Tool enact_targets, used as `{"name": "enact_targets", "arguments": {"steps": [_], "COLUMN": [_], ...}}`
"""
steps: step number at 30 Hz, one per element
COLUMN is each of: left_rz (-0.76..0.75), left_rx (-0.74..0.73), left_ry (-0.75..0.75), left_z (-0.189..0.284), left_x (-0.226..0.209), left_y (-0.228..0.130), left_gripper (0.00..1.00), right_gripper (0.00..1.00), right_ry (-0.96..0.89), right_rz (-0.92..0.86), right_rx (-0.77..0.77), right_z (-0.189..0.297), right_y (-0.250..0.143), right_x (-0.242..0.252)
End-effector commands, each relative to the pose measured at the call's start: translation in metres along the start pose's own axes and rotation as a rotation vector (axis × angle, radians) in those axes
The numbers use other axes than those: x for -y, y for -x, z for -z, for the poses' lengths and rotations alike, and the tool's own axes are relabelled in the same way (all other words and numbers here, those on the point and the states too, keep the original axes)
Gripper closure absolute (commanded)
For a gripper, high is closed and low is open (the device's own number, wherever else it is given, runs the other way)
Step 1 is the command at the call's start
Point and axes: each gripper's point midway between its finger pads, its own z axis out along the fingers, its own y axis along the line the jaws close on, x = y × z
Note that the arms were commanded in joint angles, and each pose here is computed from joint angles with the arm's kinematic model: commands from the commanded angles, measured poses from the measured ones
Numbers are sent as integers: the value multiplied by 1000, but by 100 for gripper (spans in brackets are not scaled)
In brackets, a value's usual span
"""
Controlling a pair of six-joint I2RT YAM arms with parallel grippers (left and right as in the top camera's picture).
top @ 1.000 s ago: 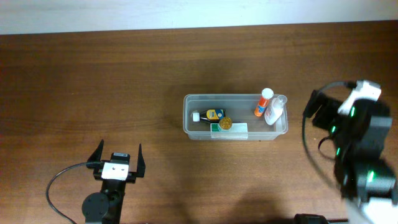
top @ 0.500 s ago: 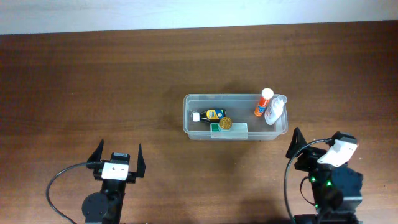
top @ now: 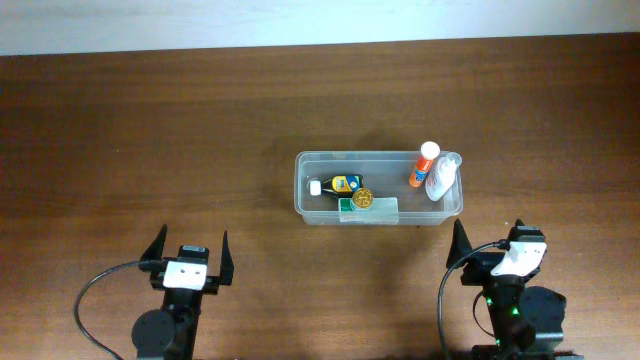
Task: Pack container
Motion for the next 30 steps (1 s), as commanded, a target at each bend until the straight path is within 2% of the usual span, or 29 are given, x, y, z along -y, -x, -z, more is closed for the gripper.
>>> {"name": "enact_targets", "arguments": {"steps": [1, 10, 18, 25, 30], "left_rz": [-5, -5, -5, -5, -5], "left_rx": [4, 4, 4, 4, 4], "left_ry": [-23, -23, -23, -23, -23], "left_z": [1, 1, 1, 1, 1], "left_x": [4, 4, 4, 4, 4], "left_y": [1, 1, 1, 1, 1], "left_gripper": [1, 1, 1, 1, 1], "right_gripper": [2, 2, 2, 2, 2], "right_ry": [34, 57, 57, 77, 80], "right_rz": [14, 12, 16, 24, 26], "right_rx": [25, -25, -18, 191, 228], "right_z": [1, -6, -6, -9, -10], "right_y": [-2, -25, -25, 12, 16], "right_x": [-6, -8, -8, -12, -12]}}
